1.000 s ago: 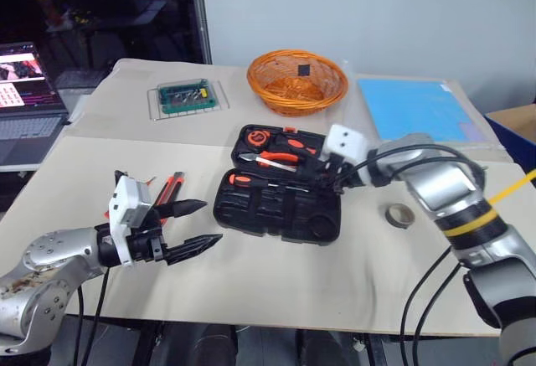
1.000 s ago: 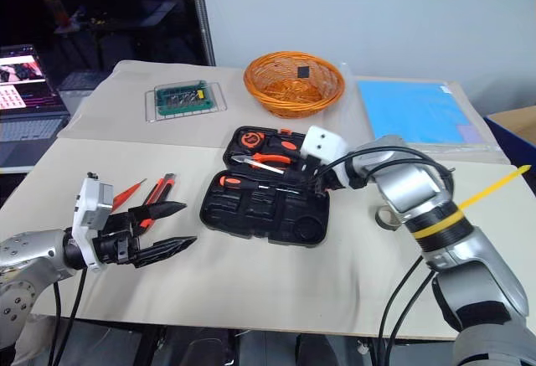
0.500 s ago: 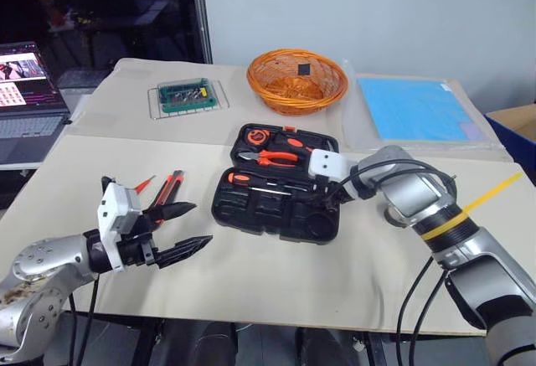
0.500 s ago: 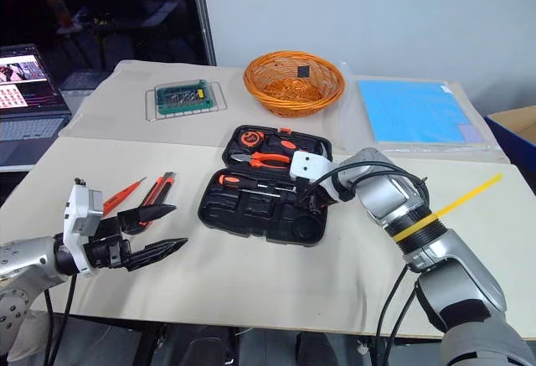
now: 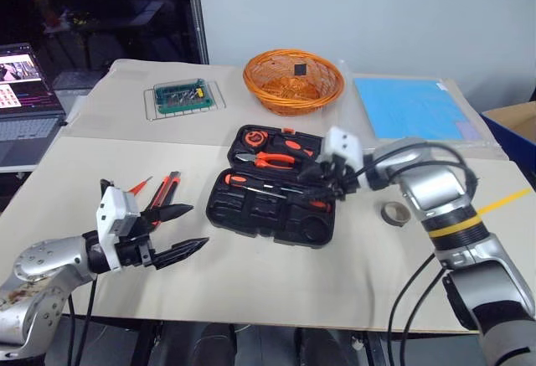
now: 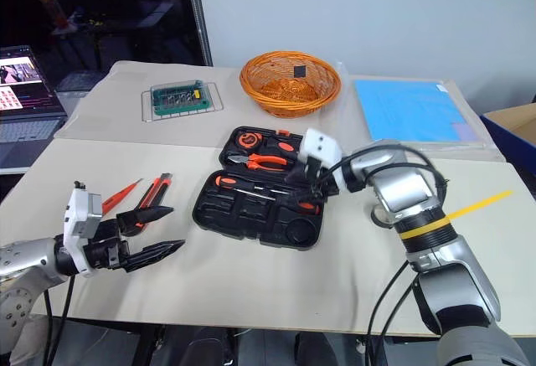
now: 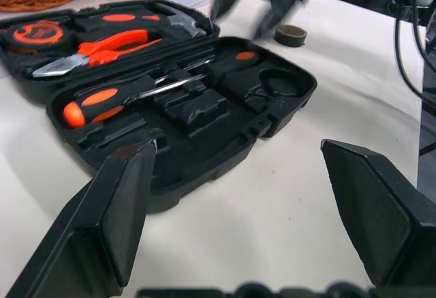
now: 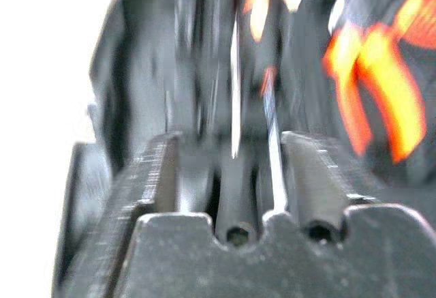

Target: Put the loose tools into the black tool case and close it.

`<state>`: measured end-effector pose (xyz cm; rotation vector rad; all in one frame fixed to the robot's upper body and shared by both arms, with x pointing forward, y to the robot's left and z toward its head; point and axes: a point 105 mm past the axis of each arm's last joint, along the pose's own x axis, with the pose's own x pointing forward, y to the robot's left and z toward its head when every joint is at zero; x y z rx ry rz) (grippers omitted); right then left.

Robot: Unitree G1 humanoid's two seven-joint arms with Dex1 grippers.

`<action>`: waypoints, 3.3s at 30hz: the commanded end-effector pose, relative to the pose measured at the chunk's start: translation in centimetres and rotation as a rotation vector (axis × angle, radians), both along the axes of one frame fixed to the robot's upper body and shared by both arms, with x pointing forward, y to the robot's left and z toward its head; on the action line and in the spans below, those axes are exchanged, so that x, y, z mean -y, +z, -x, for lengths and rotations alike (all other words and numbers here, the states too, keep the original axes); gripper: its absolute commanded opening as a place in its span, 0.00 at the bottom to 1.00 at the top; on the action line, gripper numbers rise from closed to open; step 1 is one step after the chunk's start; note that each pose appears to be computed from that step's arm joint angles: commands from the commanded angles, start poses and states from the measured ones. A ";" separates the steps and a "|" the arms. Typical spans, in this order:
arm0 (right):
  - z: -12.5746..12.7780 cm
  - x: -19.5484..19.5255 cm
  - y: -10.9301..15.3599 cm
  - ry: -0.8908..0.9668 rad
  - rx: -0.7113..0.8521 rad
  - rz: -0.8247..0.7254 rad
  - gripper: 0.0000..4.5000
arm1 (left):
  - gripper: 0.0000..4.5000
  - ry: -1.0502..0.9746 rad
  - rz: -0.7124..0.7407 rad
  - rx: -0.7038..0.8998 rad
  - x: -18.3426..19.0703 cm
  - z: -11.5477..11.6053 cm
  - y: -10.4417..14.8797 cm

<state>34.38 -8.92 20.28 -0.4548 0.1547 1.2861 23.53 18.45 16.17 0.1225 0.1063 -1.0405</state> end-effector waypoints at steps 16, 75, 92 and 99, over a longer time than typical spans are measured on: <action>0.7 -0.6 -12.9 -0.266 0.077 0.225 0.01 | 0.92 0.060 0.002 0.016 0.7 -0.6 1.0; 13.0 4.0 0.8 -0.092 0.112 -0.271 1.00 | 0.72 0.572 -0.469 -0.262 -14.5 -10.4 -2.9; 14.6 6.4 0.9 -0.210 0.192 -0.271 1.00 | 0.11 -0.114 -0.362 0.037 -2.1 -9.1 5.9; 16.1 8.8 0.3 -0.315 0.194 -0.195 1.00 | 0.11 -0.391 -0.511 0.109 7.4 -11.9 3.4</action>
